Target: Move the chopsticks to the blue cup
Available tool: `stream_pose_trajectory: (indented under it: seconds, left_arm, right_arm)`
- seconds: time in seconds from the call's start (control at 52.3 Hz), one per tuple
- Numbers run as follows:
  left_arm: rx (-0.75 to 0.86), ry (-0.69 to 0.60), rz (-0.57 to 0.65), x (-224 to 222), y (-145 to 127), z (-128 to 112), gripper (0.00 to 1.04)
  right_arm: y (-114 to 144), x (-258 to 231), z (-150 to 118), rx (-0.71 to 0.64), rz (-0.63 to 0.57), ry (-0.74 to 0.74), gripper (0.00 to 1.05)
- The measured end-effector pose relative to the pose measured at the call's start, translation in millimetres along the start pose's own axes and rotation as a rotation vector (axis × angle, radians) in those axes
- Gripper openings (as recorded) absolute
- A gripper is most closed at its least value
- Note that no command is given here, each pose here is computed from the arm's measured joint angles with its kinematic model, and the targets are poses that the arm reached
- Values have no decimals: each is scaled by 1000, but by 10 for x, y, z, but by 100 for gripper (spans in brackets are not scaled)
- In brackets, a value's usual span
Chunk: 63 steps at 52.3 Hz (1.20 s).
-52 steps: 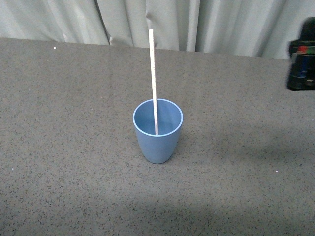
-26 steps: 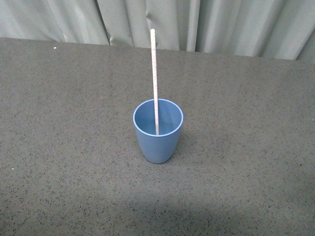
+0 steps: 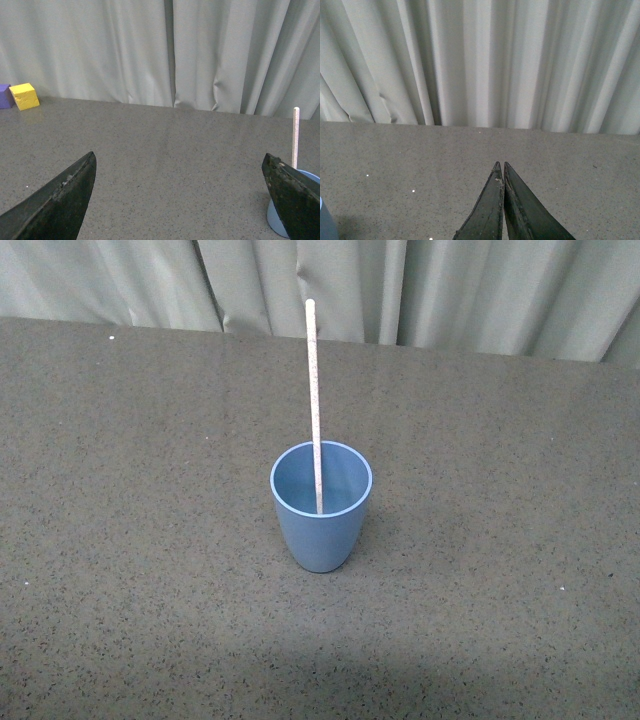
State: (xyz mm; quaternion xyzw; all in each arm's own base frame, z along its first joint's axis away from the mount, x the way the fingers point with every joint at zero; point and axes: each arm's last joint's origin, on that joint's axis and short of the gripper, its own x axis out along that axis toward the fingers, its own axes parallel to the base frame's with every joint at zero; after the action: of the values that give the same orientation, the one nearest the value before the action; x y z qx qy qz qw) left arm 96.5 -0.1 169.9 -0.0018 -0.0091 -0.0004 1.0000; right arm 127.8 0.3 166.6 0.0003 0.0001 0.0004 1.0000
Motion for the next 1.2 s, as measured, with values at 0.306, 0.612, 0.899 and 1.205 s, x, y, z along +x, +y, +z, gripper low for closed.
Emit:
stream_pose_trajectory:
  seconds: [0.306, 0.612, 0.899, 1.205]
  left_arm:
    - [0, 0, 0, 0, 0, 0, 98]
    - [0, 0, 0, 0, 0, 0, 98]
    - [0, 0, 1, 0, 0, 0, 98]
    - [0, 0, 0, 0, 0, 0, 98]
  right_arm:
    - [0, -108, 16, 0, 0, -8, 1]
    - [0, -168, 14, 0, 0, -8, 1]
    - [0, -296, -18, 0, 3, 2, 1]
    - [0, -302, -16, -1, 3, -2, 42]
